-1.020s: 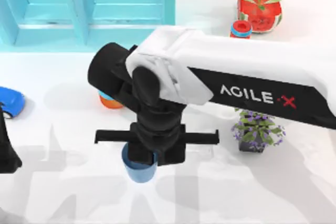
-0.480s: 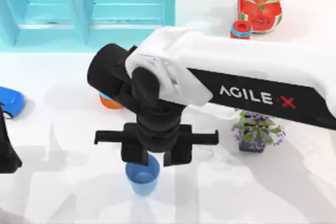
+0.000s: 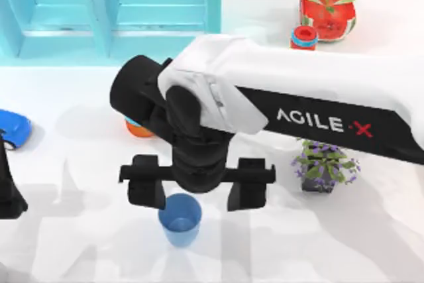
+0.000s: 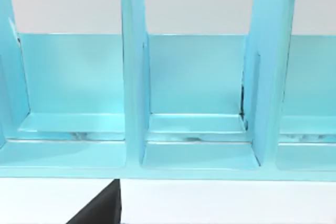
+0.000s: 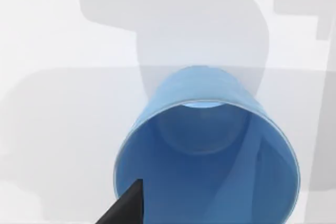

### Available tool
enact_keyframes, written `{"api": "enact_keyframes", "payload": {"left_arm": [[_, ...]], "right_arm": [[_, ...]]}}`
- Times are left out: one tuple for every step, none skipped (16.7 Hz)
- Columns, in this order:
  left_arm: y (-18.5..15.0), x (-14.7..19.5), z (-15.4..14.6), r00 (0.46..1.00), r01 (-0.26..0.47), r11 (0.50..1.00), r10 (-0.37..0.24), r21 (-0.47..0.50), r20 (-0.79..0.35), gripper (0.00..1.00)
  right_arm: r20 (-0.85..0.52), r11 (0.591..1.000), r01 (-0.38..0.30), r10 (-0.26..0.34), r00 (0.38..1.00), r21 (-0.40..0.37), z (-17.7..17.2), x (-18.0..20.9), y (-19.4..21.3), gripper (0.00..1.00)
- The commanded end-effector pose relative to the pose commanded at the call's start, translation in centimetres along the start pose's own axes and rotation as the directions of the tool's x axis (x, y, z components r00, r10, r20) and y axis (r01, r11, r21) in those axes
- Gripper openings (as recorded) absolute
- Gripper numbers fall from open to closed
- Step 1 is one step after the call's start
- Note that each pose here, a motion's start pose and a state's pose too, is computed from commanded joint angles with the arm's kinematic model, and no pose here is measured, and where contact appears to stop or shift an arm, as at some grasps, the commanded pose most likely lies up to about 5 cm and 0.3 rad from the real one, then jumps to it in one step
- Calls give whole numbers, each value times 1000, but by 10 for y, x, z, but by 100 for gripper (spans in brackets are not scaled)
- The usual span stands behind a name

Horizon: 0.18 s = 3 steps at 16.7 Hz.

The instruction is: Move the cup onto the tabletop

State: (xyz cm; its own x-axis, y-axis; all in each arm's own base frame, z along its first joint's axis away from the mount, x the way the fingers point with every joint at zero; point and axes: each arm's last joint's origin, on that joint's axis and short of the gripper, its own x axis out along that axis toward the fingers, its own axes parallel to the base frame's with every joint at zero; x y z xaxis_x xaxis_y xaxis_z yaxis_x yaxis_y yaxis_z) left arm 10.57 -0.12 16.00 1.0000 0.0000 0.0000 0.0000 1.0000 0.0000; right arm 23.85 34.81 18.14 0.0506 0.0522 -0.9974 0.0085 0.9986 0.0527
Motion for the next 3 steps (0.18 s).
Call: {"api": "enact_keyframes", "payload": {"left_arm": [[0, 0, 0, 1000, 0, 1000, 0, 0, 0, 100], [0, 0, 0, 1000, 0, 1000, 0, 0, 0, 100], [0, 0, 0, 1000, 0, 1000, 0, 0, 0, 100]], "right_arm": [[0, 1000, 0, 0, 1000, 0, 0, 0, 0, 100], [0, 1000, 0, 0, 1000, 0, 0, 0, 0, 100], [0, 1000, 0, 0, 1000, 0, 0, 0, 0, 100]]}}
